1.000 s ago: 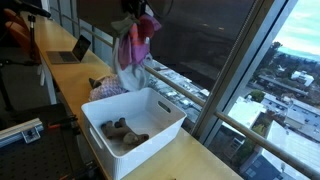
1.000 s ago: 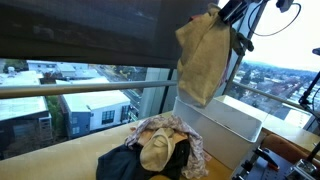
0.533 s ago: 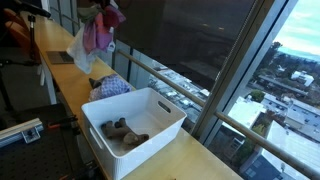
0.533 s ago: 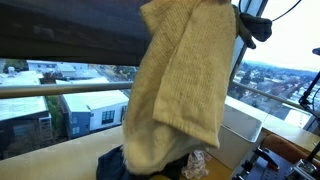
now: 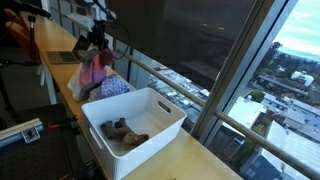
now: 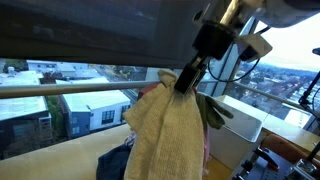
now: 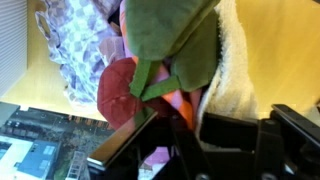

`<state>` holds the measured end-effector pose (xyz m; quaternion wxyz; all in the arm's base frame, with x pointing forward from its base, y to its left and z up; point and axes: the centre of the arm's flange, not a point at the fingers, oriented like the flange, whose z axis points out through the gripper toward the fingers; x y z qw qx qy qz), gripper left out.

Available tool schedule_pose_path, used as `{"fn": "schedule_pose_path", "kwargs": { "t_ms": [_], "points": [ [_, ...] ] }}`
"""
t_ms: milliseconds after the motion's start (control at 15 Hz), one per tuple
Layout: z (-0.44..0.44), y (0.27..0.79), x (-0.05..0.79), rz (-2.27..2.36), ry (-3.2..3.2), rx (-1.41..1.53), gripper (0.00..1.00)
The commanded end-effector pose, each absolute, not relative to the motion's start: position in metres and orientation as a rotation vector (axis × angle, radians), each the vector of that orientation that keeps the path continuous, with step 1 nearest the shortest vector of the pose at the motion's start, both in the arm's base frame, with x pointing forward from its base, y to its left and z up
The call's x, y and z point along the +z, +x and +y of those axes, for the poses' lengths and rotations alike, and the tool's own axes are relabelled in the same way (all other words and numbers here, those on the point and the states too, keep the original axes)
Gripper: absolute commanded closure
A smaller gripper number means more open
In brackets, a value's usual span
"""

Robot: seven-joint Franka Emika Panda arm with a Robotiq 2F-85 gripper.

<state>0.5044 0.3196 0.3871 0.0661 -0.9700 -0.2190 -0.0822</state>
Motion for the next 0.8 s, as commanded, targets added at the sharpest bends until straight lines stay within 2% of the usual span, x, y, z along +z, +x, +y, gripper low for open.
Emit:
{"fn": "schedule_pose_path", "kwargs": {
  "t_ms": [0, 67, 133, 467, 733],
  "points": [
    [0.301, 0.538, 0.334, -0.599, -2.9, -0.167, 1.0],
    [0.296, 0.54, 0.32, -0.584, -2.898, -0.143, 0.75],
    [0.293, 0.542, 0.309, -0.575, -2.899, -0.126, 0.74],
    [0.262, 0.548, 0.324, -0.482, -2.878, -0.13, 0.39],
    [0.199, 0.556, 0.362, -0.358, -2.869, -0.216, 0.1]
  ]
}}
